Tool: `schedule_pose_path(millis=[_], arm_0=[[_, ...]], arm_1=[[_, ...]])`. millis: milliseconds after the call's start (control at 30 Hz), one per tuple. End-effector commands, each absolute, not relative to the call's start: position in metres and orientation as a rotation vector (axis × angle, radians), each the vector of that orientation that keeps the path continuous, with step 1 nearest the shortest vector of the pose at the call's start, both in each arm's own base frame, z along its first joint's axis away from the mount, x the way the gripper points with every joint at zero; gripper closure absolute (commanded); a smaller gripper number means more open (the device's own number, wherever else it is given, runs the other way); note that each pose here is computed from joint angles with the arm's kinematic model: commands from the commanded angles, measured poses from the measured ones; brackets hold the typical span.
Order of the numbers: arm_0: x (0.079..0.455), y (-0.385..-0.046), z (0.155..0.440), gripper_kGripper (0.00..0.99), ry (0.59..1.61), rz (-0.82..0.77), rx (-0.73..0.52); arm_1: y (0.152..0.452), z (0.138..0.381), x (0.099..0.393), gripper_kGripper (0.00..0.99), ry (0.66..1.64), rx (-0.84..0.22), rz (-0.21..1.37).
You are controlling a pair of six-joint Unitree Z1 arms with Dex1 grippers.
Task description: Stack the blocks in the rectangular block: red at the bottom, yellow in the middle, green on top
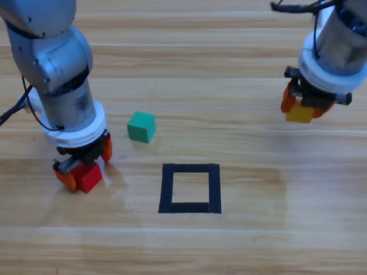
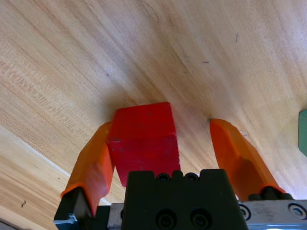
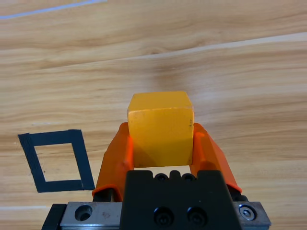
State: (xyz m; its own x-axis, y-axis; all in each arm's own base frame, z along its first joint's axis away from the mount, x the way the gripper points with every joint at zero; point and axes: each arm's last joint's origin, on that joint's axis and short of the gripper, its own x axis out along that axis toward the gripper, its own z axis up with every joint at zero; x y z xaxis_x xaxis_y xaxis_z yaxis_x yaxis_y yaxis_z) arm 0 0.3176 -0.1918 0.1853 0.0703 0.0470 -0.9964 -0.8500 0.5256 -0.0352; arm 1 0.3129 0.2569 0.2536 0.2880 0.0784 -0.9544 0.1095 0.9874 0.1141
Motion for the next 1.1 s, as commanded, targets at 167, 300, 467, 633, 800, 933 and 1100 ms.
schedule_pose_path(millis=[167,300,467,633,800,933,1100], arm_0=[[0.326,-0.184,0.167,0.539,1.388,0.734,-0.662],[0.333,-0.176,0.186,0.949,1.390,0.611,-0.538],[0.356,-0.188,0.197,0.953,1.418,0.433,-0.409],[0.374,-0.211,0.228,0.990,1.406,0.092,-0.191],[0.359,-0.238,0.254,0.990,1.399,-0.142,0.060],[0.337,-0.263,0.261,0.990,1.416,-0.250,0.200],[0.308,-0.304,0.258,0.990,1.413,-0.311,0.254]], arm_1=[[0.253,0.272,0.292,0.978,1.249,0.118,0.002],[0.253,0.275,0.290,0.978,1.238,0.109,0.002],[0.253,0.277,0.289,0.976,1.238,0.102,-0.001],[0.252,0.282,0.288,0.976,1.239,0.093,-0.016],[0.249,0.285,0.286,0.976,1.241,0.091,-0.024],[0.248,0.288,0.284,0.976,1.241,0.088,-0.022],[0.246,0.292,0.282,0.976,1.235,0.090,-0.017]])
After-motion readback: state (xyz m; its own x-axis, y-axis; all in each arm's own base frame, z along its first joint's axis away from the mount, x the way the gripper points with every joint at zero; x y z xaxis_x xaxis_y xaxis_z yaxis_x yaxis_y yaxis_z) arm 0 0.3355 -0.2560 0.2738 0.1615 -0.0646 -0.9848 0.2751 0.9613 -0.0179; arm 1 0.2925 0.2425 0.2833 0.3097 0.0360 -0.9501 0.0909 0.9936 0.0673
